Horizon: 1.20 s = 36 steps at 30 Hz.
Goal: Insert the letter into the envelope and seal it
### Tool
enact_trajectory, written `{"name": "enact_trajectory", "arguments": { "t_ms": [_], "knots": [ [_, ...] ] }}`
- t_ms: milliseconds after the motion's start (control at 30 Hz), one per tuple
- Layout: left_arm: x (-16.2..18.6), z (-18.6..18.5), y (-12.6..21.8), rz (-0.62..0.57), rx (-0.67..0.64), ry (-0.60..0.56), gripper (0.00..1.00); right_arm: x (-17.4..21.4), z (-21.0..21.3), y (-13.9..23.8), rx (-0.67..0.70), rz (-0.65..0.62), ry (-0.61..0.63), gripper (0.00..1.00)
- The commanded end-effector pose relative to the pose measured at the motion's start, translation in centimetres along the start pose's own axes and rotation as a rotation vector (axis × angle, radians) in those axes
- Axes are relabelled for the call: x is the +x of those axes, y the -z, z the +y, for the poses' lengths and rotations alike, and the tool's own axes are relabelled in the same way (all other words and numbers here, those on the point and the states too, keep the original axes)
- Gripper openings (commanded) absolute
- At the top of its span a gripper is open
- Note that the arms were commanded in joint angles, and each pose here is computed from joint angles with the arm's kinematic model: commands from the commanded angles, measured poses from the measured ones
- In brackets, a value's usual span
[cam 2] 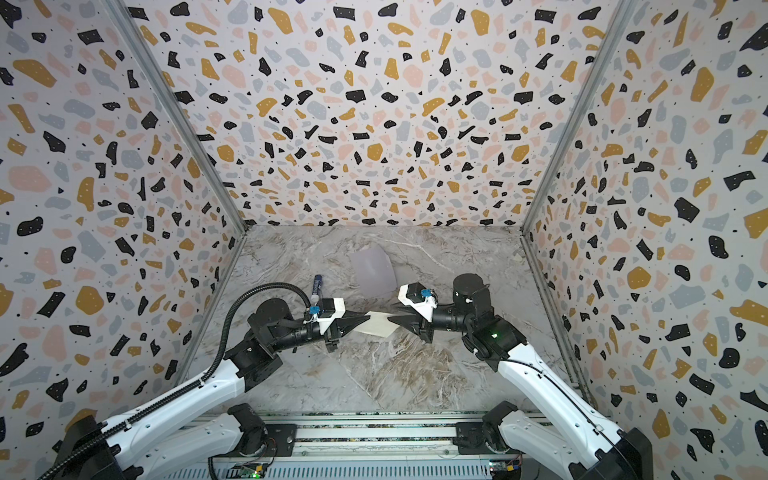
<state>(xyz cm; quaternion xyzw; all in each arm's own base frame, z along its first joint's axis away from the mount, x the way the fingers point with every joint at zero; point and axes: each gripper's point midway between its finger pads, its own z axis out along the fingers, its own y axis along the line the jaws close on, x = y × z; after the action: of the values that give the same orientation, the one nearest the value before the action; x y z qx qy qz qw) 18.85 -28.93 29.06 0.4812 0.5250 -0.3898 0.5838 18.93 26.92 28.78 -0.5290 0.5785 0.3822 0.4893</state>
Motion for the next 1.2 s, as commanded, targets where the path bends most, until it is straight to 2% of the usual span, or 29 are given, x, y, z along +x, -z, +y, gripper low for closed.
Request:
{"name": "enact_trajectory", "arguments": {
  "t_ms": [0, 133, 300, 533, 600, 733, 833, 900, 1067, 1167],
  "knots": [
    [-1.2, -0.3, 0.2, -0.059, 0.015, -0.011, 0.00, -1.9, 0.6, 0.1, -0.058, -0.047, 0.008, 0.31],
    [-1.4, -0.3, 0.1, -0.063, 0.019, -0.015, 0.00, -1.8, 0.4, -0.2, -0.063, -0.046, 0.003, 0.30],
    [-1.4, -0.2, 0.1, -0.061, 0.015, -0.016, 0.00, -1.6, 0.2, -0.4, -0.066, -0.039, -0.002, 0.16],
    [-1.4, 0.0, 0.0, -0.057, 0.008, -0.016, 0.00, -1.3, -0.1, -0.5, -0.052, -0.025, -0.004, 0.02],
    [-1.4, 0.1, 0.1, -0.055, -0.002, -0.016, 0.00, -1.1, -0.2, -0.6, -0.048, -0.015, -0.008, 0.02],
    [-1.8, 0.9, 0.4, -0.055, -0.050, -0.021, 0.00, -0.4, -0.7, -0.5, -0.009, 0.015, -0.011, 0.14],
    [-2.1, 1.3, 0.7, -0.057, -0.073, -0.023, 0.00, 0.2, -1.0, -0.4, 0.018, 0.031, -0.012, 0.15],
    [-2.1, 1.5, 0.8, -0.057, -0.078, -0.024, 0.00, 0.5, -1.0, -0.4, 0.023, 0.035, -0.014, 0.13],
    [-2.0, 1.6, 1.0, -0.055, -0.081, -0.019, 0.00, 0.7, -1.1, -0.5, 0.022, 0.042, -0.020, 0.00],
    [-2.0, 1.8, 1.2, -0.055, -0.089, -0.018, 0.00, 1.0, -1.1, -0.7, 0.019, 0.052, -0.026, 0.00]
  ]
}}
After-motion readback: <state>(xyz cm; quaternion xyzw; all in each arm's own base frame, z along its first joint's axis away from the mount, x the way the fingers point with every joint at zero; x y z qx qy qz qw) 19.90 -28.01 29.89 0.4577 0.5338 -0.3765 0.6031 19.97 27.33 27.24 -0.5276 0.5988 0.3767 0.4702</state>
